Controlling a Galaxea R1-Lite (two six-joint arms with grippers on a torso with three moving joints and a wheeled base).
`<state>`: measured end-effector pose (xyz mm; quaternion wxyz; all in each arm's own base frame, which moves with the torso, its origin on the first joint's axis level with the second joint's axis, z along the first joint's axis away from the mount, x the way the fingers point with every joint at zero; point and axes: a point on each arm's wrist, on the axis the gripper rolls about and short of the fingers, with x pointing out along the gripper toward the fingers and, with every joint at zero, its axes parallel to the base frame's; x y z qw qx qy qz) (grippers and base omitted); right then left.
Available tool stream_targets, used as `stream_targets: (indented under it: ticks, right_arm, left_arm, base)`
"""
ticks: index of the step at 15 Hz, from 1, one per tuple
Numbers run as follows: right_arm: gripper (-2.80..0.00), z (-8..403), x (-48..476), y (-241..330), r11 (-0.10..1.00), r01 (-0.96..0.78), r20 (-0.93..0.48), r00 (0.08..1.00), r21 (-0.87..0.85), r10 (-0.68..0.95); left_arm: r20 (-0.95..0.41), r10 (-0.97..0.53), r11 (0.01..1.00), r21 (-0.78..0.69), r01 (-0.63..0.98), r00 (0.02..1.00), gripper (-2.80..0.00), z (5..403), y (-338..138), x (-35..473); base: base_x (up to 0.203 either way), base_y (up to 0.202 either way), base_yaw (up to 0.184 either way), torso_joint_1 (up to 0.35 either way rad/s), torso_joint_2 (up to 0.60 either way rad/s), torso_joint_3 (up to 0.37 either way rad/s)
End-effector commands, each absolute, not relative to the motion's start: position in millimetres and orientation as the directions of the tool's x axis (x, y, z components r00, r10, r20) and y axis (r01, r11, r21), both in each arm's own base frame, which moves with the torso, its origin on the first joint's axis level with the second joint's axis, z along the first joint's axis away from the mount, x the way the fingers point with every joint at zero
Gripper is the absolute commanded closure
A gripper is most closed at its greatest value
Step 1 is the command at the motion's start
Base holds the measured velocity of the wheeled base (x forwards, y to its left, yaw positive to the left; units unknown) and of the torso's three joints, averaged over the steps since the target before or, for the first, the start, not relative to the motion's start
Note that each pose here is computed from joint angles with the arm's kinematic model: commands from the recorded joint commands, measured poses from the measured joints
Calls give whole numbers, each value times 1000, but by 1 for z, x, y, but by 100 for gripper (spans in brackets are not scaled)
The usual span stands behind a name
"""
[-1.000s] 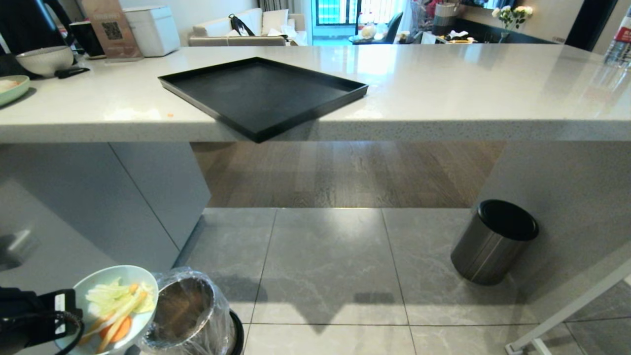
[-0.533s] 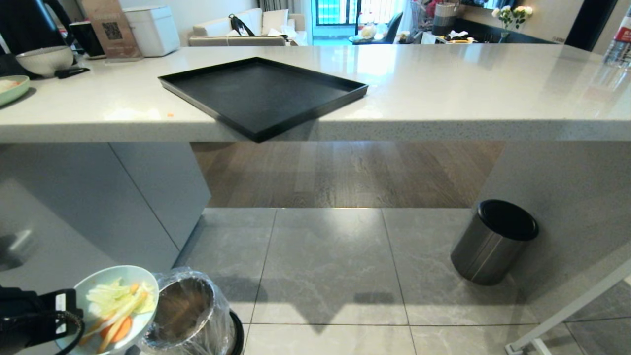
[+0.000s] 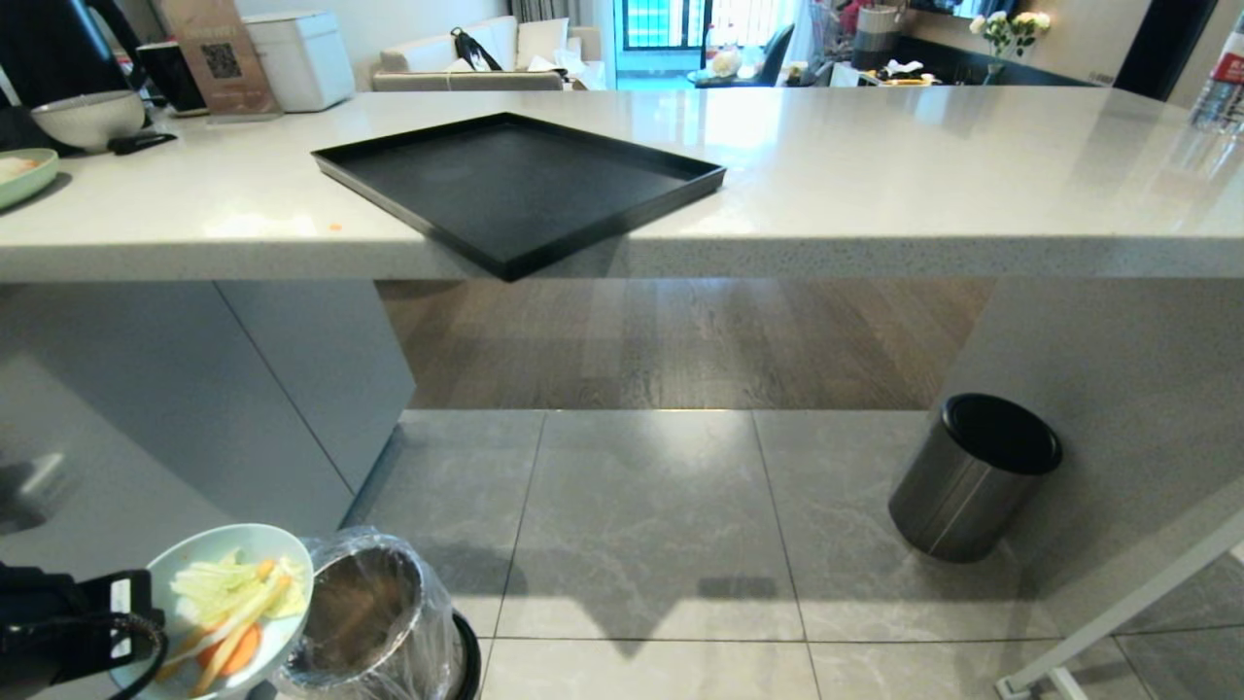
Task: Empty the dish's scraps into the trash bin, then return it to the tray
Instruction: Move the bowl over the trash can
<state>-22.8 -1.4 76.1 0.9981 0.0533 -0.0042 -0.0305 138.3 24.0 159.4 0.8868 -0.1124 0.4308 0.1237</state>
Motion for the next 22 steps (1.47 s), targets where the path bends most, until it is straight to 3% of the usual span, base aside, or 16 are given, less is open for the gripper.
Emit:
stream_targets:
  ticks: [1,4,14,22]
  right_arm:
    - [0,76,-23,-1,992,60,7,998,108,-61]
    - [0,76,-23,-1,992,60,6,998,108,-61]
    - [0,76,-23,-1,992,60,6,998,108,-61]
    - [0,76,-23,-1,992,60,6,998,108,-61]
  left_arm:
    - [-791,124,943,-93,-318,599,0,160,24,138]
    - [-790,123,944,-94,-317,601,0,160,24,138]
    - [-786,125,944,-93,-316,605,0,161,23,137]
    - [-776,130,942,-98,-322,617,0,163,24,133]
  base:
    - [0,0,0,0,0,0]
    - [-2,-3,28,4,1,1]
    - [-3,-8,162,4,3,4]
    - [0,-1,7,0,0,1]
